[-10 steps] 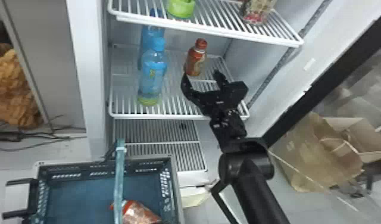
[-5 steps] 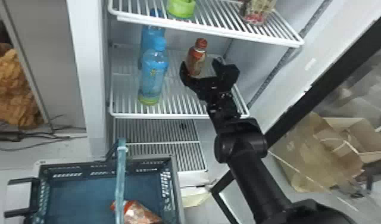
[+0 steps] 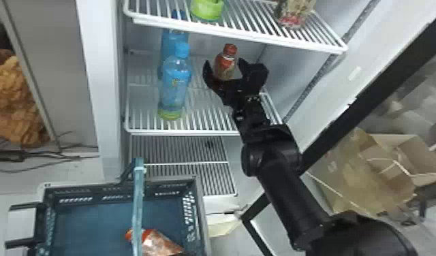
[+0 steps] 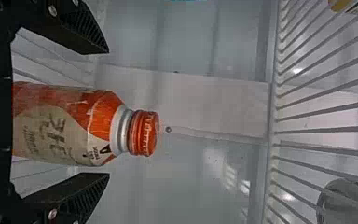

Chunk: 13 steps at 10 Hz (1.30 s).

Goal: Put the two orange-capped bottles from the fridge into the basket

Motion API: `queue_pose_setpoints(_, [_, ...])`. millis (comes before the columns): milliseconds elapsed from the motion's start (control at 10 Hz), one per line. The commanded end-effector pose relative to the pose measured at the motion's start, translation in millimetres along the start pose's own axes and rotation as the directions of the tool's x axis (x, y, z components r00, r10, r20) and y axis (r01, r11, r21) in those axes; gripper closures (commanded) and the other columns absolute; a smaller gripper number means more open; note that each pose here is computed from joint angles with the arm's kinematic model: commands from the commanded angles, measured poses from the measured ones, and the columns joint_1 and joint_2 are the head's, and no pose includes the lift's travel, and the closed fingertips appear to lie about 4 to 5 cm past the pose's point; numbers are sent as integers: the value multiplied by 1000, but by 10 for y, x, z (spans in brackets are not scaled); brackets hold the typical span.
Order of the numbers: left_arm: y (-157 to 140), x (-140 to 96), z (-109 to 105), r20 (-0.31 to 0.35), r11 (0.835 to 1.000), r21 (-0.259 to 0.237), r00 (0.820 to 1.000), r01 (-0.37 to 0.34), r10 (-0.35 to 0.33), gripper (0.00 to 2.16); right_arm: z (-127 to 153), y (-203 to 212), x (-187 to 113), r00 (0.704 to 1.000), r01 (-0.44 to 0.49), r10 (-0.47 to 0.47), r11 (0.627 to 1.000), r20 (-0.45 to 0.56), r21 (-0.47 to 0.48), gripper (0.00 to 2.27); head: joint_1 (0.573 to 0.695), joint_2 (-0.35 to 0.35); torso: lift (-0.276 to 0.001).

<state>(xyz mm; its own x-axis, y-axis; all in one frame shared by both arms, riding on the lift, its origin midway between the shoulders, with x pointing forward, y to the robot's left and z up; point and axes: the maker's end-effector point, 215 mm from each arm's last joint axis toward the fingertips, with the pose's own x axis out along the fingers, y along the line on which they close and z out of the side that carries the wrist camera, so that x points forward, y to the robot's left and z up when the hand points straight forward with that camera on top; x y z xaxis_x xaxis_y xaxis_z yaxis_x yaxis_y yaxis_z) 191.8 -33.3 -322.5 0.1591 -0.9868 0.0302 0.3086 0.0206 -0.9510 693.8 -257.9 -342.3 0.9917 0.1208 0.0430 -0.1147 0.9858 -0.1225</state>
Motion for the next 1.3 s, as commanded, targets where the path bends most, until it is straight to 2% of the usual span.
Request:
queue_pose_setpoints(0, [-9, 1, 1, 0, 1000, -1, 1000, 4, -4, 1200, -3, -30, 47, 1000, 8, -8, 1000, -7, -4, 239, 695, -350, -235])
queue_pose_setpoints(100, [-12, 2, 2, 1, 1000, -1, 1000, 4, -4, 1200, -40, -68, 59, 1000, 18, -18, 1000, -16, -4, 335, 695, -350, -235])
queue_pose_setpoints(300, [-14, -4, -1, 2, 1000, -4, 1000, 6, -6, 1200, -38, -71, 61, 1000, 27, -27, 1000, -16, 0, 820, 695, -350, -235])
queue_pose_setpoints(500, [-20, -3, 0, 3, 1000, -4, 1000, 7, -7, 1200, 17, -56, 55, 1000, 26, -26, 1000, -1, 2, 825, 695, -350, -235])
queue_pose_setpoints(700, [-11, -17, -6, 5, 1000, -8, 1000, 5, -5, 1200, 243, 17, 22, 998, 15, -16, 1000, 58, 7, 825, 695, -350, -235])
queue_pose_setpoints(1200, [-10, -35, 2, 9, 1000, -9, 1000, 6, -5, 1200, 595, 236, -435, 986, -26, 17, 998, 163, 49, 825, 695, -340, -235])
